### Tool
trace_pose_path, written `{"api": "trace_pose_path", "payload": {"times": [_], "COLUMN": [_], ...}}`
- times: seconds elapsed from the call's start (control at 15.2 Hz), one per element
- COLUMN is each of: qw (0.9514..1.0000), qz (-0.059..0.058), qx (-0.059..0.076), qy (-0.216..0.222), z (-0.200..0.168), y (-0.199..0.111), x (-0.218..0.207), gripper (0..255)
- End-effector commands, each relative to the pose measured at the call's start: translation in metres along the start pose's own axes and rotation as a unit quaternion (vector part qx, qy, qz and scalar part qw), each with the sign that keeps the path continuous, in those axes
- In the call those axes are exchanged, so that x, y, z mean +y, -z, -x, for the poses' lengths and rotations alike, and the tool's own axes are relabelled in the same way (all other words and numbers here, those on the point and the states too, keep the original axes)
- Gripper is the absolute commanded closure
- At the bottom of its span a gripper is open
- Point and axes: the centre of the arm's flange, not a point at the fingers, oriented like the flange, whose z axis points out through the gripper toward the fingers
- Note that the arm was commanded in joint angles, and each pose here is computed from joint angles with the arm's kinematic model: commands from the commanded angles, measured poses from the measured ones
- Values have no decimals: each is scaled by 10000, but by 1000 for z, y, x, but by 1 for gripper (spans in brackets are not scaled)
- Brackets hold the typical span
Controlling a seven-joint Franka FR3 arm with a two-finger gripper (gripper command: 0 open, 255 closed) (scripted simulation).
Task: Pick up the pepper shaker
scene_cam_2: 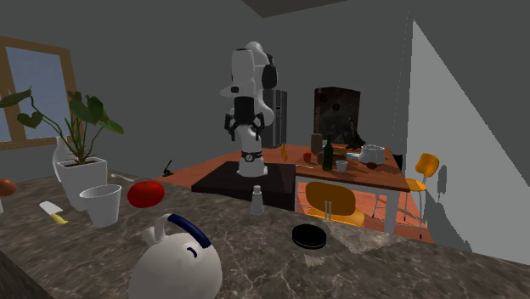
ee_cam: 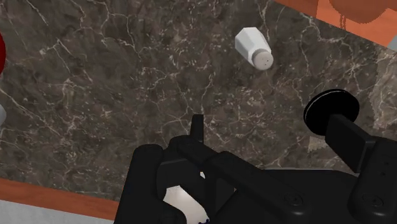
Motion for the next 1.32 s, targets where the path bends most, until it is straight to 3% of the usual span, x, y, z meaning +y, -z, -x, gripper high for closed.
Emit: {"api": "trace_pose_path", "payload": {"times": [0.0,0.66,1.25], "qw": [10000,9994,9994], "qz": [-36,-212,-212], "qx": [-2,-66,-66], "qy": [43,260,260], "z": [2,7,13], "y": [-29,-156,-195], "x": [-5,-32,-31], "gripper": [0,0,0]}}
